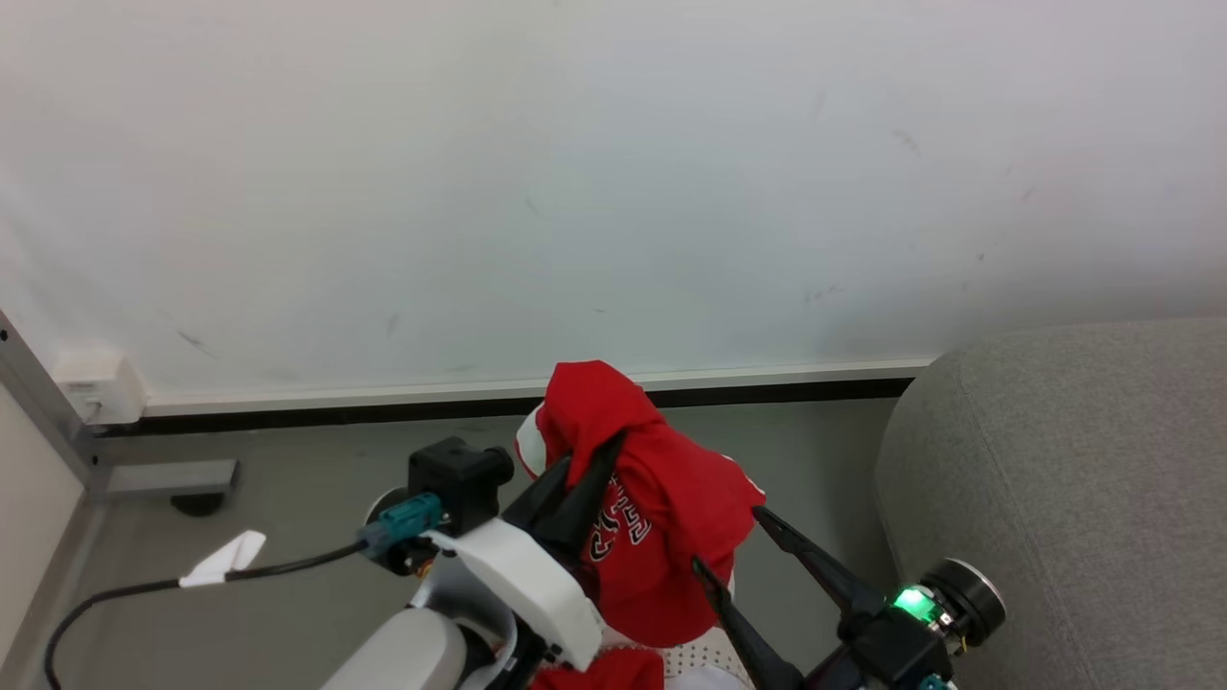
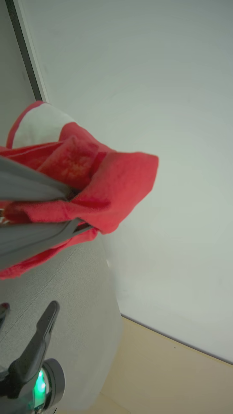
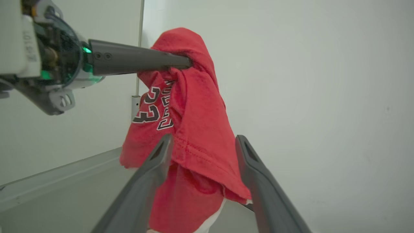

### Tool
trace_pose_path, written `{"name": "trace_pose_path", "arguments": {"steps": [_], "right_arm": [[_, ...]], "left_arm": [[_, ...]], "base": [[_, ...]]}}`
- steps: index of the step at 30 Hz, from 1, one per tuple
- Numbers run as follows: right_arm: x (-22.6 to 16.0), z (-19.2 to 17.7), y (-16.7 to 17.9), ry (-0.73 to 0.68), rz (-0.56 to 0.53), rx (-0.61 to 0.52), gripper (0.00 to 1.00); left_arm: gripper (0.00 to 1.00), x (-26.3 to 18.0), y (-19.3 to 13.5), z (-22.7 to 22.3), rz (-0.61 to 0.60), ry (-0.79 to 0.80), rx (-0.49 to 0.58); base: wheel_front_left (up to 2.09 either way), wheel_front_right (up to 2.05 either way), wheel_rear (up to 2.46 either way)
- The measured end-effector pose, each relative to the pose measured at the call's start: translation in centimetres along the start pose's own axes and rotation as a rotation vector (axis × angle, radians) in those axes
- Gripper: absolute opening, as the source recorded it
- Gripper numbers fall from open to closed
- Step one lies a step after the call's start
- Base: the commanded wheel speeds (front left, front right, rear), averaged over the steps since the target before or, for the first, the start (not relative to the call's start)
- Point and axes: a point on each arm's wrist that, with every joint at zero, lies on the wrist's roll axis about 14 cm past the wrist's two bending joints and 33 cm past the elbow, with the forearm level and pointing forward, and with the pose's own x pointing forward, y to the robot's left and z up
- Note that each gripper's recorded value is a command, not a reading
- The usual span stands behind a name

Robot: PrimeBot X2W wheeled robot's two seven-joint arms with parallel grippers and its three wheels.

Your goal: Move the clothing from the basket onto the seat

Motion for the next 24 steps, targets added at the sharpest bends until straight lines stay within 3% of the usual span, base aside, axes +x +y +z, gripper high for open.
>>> {"name": "trace_pose_path", "arguments": {"steps": [13,15,24], "right_arm": [[2.9,-3.5,0.9,0.130,0.060,0.012,1.00],[3.1,-3.6,1.5,0.136,0.071,0.044,0.00],[3.9,-2.7,1.7,0.111,0.076,0.104,0.00]], "left_arm": [[0.00,0.3,-4.7,-0.1,-0.127,0.014,-0.043],[0.00,0.3,-4.9,-0.1,-0.130,0.017,-0.045],[0.00,0.4,-4.4,-0.6,-0.118,0.031,-0.042]], "base": [[0.00,0.00,0.00],[0.00,0.00,0.00],[0.00,0.00,0.00]]}}
